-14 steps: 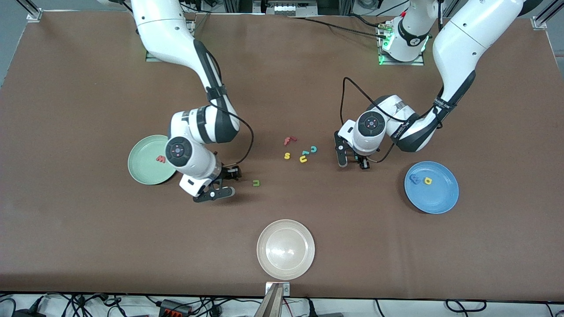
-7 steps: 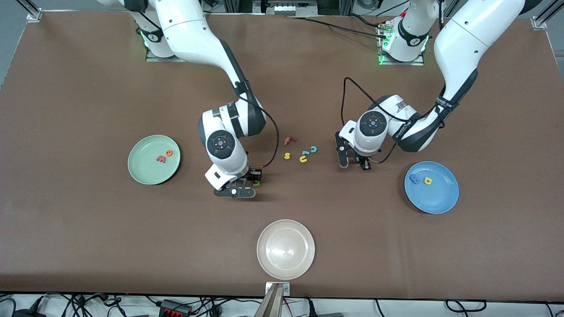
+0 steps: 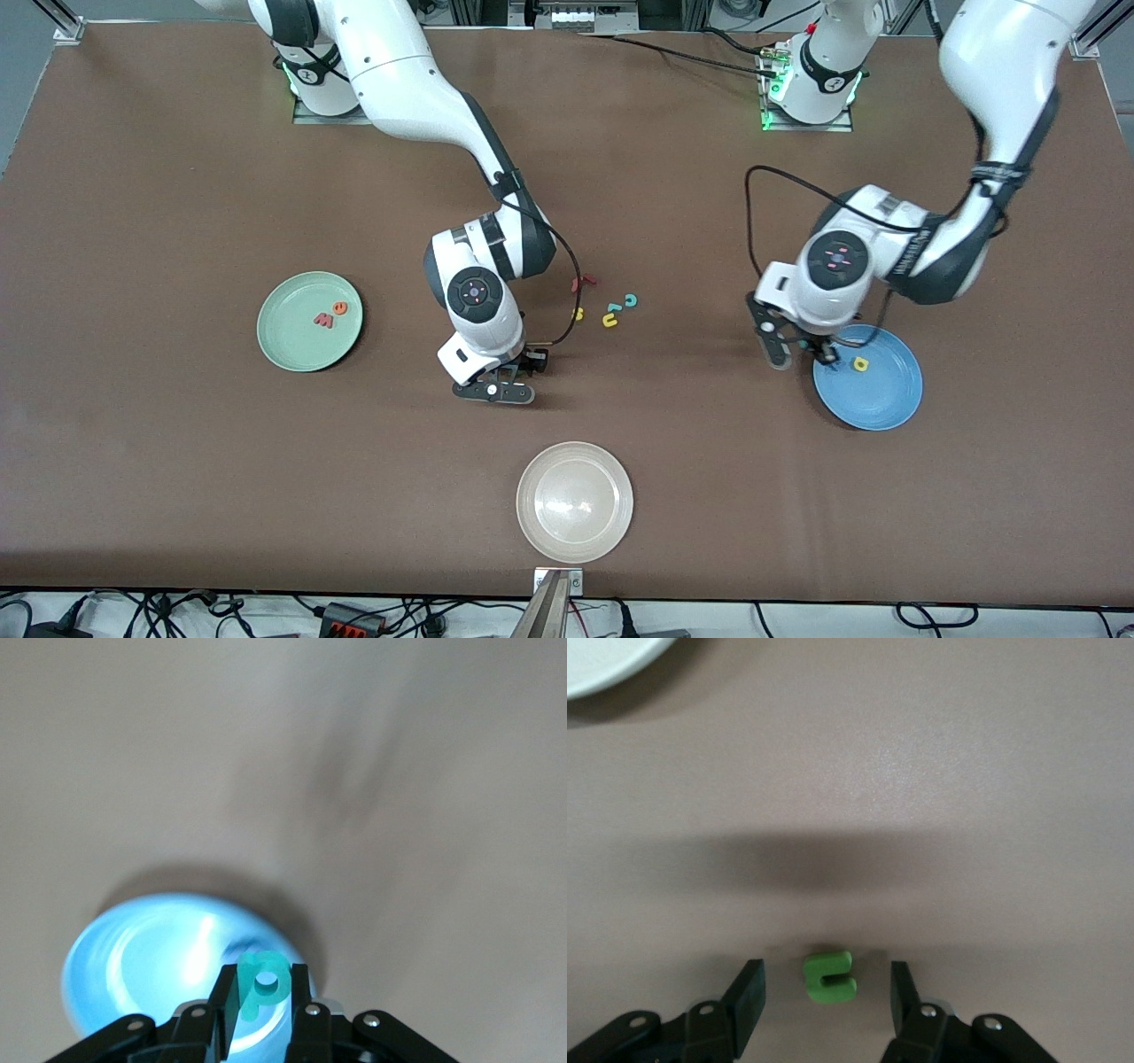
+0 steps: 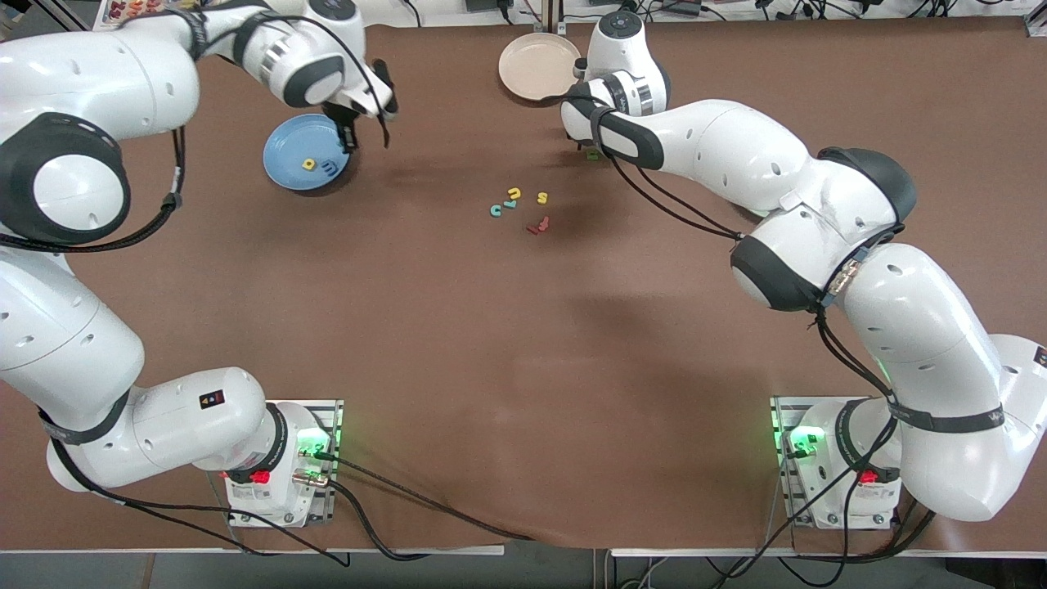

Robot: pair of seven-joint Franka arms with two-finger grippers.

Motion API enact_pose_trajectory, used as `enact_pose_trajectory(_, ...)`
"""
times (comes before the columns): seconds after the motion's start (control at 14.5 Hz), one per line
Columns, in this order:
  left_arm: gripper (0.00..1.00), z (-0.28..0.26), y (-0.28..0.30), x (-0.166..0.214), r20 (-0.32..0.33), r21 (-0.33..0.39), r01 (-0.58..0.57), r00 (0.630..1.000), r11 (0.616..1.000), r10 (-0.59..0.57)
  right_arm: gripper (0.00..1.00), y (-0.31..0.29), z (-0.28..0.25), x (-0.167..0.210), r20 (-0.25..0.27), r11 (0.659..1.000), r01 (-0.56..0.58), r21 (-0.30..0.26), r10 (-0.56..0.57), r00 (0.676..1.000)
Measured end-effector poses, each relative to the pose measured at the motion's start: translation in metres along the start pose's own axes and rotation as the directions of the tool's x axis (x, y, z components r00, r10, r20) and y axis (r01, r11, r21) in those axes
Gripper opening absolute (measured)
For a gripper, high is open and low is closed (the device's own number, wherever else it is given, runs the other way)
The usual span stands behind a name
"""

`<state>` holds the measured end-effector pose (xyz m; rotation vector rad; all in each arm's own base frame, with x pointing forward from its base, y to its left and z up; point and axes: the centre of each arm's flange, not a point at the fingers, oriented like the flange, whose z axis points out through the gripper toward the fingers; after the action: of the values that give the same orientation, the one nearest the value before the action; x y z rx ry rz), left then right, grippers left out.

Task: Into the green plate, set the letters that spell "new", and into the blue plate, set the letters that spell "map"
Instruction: 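Drop the teal p on the blue plate while the right gripper carries the u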

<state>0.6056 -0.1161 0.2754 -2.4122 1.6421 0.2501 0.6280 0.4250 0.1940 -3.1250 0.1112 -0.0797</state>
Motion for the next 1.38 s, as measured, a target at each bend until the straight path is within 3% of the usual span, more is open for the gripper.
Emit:
enact_pose_trajectory(0.28, 0.27, 0.019, -0.049, -0.069, -0.004, -0.027, 0.147, 0.989, 0.989, -0.147, 0.63, 0.002, 0.008, -0.001, -0.005, 0.999, 0.017, -0.03, -0.018, 1.0)
enact_pose_trajectory(0.69, 0.28, 0.068, -0.062, -0.07, -0.071, -0.068, 0.286, 0.954, 0.956, -0.29, 0.57, -0.004, 0.012, -0.004, -0.009, 0.999, 0.03, -0.031, -0.031, 0.999)
enact_pose_trajectory(0.76, 0.32, 0.074, -0.064, -0.073, -0.075, -0.07, 0.295, 0.951, 0.953, -0.3, 0.53, -0.005, 0.013, -0.005, -0.008, 0.999, 0.032, -0.031, -0.032, 0.999)
enact_pose_trajectory(0.97, 0.59, 0.07, -0.077, -0.08, -0.089, -0.054, 0.319, 0.942, 0.946, -0.322, 0.5, -0.006, 0.014, -0.006, -0.006, 0.999, 0.035, -0.032, -0.035, 0.999)
enact_pose_trajectory(1.11, 0.78, 0.058, -0.084, -0.079, -0.096, -0.039, 0.326, 0.94, 0.945, -0.328, 0.31, -0.007, 0.014, -0.006, -0.008, 0.999, 0.037, -0.031, -0.037, 0.999)
enact_pose_trajectory(1.25, 0.98, 0.042, -0.089, -0.08, -0.075, -0.037, 0.344, 0.935, 0.938, -0.346, 0.27, -0.008, 0.014, -0.007, -0.008, 0.999, 0.037, -0.032, -0.037, 0.999)
enact_pose_trajectory(1.38, 1.0, 0.01, -0.095, -0.079, -0.043, -0.079, 0.392, 0.917, 0.917, -0.396, 0.27, -0.007, 0.013, -0.006, -0.006, 0.999, 0.036, -0.033, -0.036, 0.999)
